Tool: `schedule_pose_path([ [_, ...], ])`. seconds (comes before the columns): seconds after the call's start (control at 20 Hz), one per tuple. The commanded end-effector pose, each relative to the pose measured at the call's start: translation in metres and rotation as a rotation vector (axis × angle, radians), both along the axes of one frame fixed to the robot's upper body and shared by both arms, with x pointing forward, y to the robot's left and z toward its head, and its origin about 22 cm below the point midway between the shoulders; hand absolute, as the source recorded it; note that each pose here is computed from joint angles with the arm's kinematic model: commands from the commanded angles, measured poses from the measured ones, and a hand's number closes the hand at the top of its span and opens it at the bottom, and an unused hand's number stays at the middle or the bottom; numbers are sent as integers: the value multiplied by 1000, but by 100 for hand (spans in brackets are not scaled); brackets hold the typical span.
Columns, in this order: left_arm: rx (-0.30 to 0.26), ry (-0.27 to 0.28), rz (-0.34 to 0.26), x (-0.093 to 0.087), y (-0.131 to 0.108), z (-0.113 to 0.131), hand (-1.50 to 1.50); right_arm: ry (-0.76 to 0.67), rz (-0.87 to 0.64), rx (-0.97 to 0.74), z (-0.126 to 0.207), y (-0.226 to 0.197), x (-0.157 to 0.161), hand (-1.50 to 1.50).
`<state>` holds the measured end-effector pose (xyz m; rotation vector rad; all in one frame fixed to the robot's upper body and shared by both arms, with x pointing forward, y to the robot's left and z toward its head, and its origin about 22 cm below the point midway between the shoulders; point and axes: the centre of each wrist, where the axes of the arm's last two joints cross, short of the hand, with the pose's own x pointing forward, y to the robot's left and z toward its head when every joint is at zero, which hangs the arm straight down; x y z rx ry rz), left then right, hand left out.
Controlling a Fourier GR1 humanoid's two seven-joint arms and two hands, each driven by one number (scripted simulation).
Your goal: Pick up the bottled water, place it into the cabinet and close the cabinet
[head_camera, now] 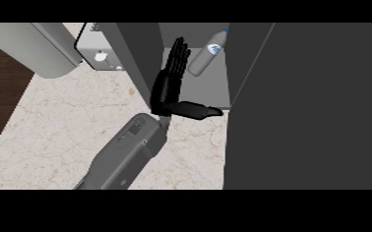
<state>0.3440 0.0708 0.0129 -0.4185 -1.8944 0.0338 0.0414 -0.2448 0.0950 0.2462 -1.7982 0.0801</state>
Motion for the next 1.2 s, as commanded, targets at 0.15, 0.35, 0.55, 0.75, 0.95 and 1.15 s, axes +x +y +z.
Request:
schedule_pose_path([
  [0.15,-51,-26,-84,-47,20,5,-150,-24,31,-66,25,5,-7,-150],
  [0.35,-76,-10,-106,-73,23,10,150,-40,155,-108,40,3,-9,-150],
  [0.55,-58,49,-92,-96,57,-12,150,5,292,-235,37,3,-9,150],
  [0.75,-62,46,-54,-123,70,7,150,-9,394,-234,46,8,-13,150],
  [0.95,-52,19,4,-136,120,0,-150,-70,502,-275,52,10,-11,150],
  [1.15,-79,31,33,-144,134,6,-150,-126,530,-268,66,20,-12,150],
])
